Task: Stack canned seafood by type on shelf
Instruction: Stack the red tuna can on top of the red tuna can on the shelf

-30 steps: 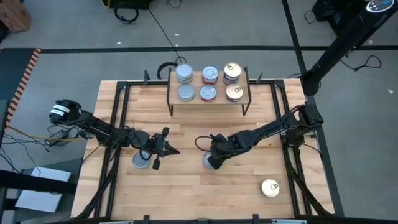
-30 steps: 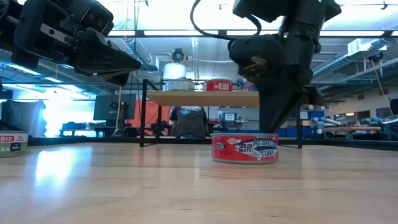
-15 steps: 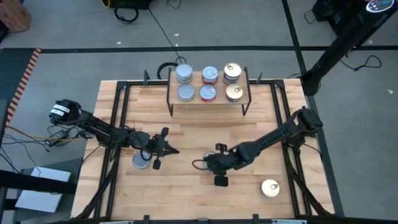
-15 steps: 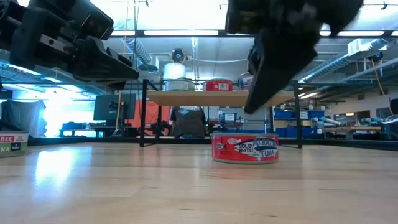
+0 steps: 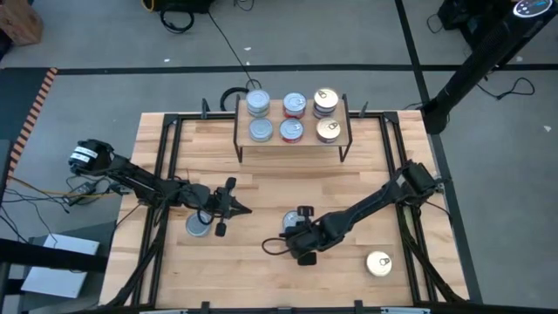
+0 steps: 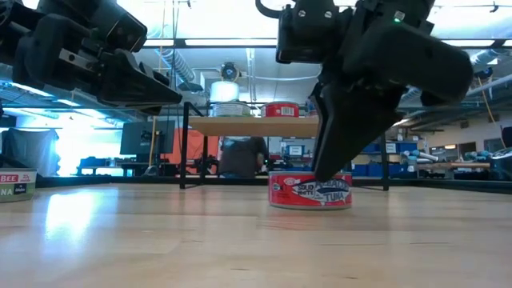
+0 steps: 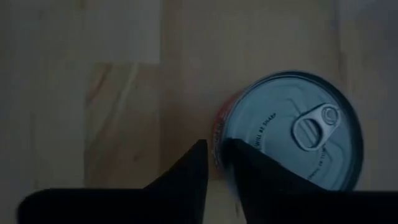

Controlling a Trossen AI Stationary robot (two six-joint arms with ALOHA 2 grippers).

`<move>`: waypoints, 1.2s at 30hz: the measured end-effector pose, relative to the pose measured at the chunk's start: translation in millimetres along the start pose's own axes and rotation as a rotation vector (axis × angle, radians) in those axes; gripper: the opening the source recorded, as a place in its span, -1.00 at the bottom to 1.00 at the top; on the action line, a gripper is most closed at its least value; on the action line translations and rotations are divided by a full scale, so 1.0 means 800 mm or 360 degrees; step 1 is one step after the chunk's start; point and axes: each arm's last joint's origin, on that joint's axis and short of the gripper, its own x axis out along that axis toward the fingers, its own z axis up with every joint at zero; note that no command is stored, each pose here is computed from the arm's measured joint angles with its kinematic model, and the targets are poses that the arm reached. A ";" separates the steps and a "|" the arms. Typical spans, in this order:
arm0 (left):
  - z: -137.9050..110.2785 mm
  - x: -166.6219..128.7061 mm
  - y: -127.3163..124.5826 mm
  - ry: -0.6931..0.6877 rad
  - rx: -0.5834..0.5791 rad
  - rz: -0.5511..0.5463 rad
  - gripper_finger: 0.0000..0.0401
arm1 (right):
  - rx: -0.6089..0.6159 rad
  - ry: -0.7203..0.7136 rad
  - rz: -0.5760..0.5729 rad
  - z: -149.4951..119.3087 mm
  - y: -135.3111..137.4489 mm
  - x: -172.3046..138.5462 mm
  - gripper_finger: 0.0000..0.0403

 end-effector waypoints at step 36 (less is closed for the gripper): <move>0.000 0.000 0.000 0.0002 -0.0096 -0.0016 -0.95 | 0.0854 -0.0047 0.0895 0.079 -0.088 -0.041 -0.99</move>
